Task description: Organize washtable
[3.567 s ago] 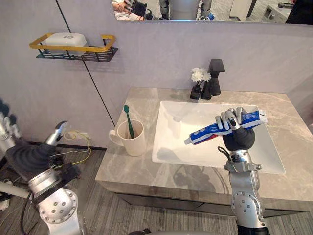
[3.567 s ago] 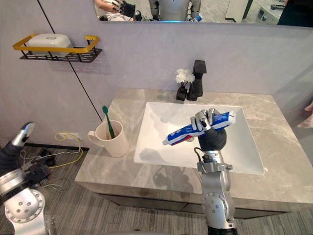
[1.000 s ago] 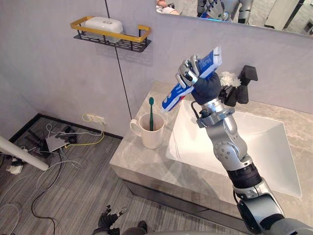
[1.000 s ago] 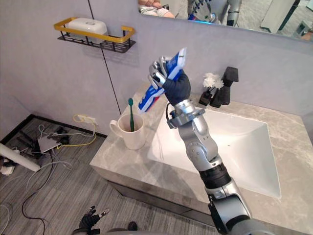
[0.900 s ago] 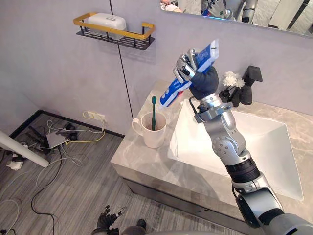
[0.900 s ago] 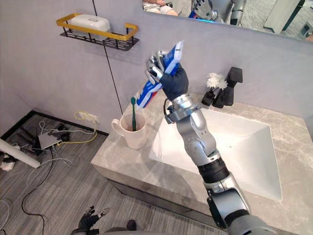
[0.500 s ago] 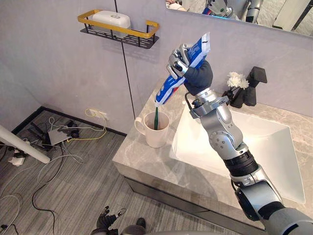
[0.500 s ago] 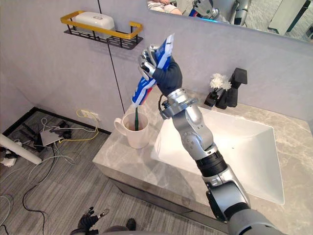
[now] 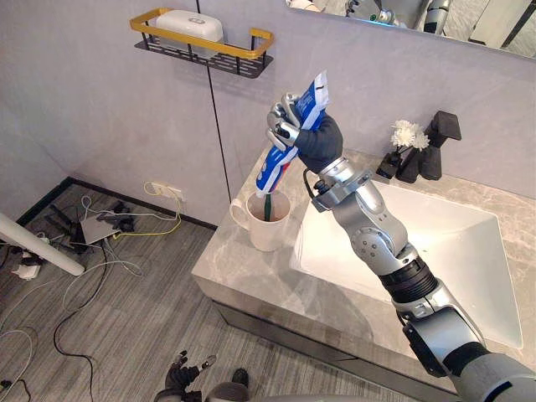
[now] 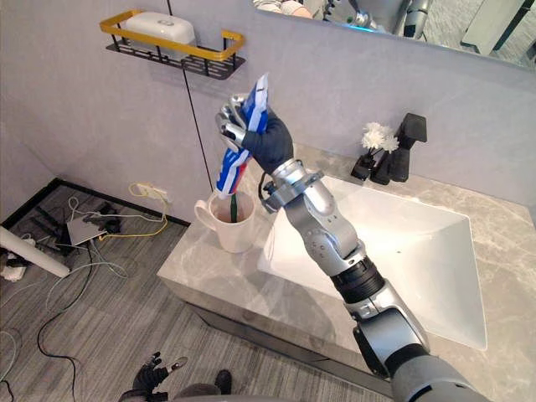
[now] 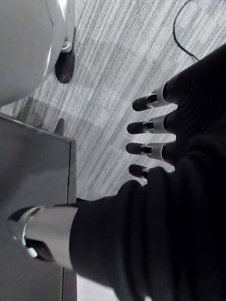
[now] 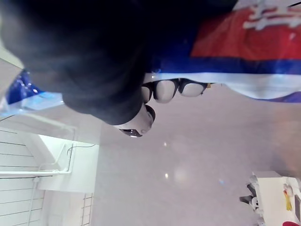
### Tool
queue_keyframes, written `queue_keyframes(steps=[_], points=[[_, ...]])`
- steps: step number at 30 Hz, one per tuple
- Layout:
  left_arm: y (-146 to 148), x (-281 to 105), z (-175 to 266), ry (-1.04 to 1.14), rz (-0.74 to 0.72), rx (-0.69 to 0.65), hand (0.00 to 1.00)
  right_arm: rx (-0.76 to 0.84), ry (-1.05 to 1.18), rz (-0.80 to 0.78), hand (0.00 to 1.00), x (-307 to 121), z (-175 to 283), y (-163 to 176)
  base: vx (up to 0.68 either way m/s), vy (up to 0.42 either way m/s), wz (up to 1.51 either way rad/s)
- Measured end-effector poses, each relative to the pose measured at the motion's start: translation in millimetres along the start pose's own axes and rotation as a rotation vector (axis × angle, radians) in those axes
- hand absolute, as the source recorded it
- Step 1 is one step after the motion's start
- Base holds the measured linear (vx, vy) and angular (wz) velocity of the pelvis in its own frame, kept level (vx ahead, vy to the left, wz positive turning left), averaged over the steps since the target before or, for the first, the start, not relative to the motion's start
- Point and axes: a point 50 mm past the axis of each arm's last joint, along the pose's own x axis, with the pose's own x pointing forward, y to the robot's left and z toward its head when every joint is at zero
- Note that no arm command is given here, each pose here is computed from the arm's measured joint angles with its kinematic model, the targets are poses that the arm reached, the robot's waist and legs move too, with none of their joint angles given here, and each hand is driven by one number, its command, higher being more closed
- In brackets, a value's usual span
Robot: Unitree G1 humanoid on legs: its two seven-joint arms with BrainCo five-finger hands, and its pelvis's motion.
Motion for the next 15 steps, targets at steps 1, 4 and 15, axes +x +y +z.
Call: queue_keyframes(steps=[1, 4, 15], points=[[0.0, 0.0, 0.0, 0.000, 0.000, 0.000, 0.00, 0.000, 0.003, -0.001, 1.00, -0.1, -0.4, -0.1, 0.00, 0.000, 0.00], [0.1, 0.0, -0.2, 0.001, 0.000, 0.000, 0.00, 0.002, 0.005, 0.007, 1.00, -0.8, -1.1, 0.2, 0.00, 0.000, 0.00], [-0.1, -0.1, -0.2, 0.001, 0.000, 0.002, 0.00, 0.037, 0.061, -0.031, 1.00, -16.7, -19.8, -2.3, 0.00, 0.000, 0.00]])
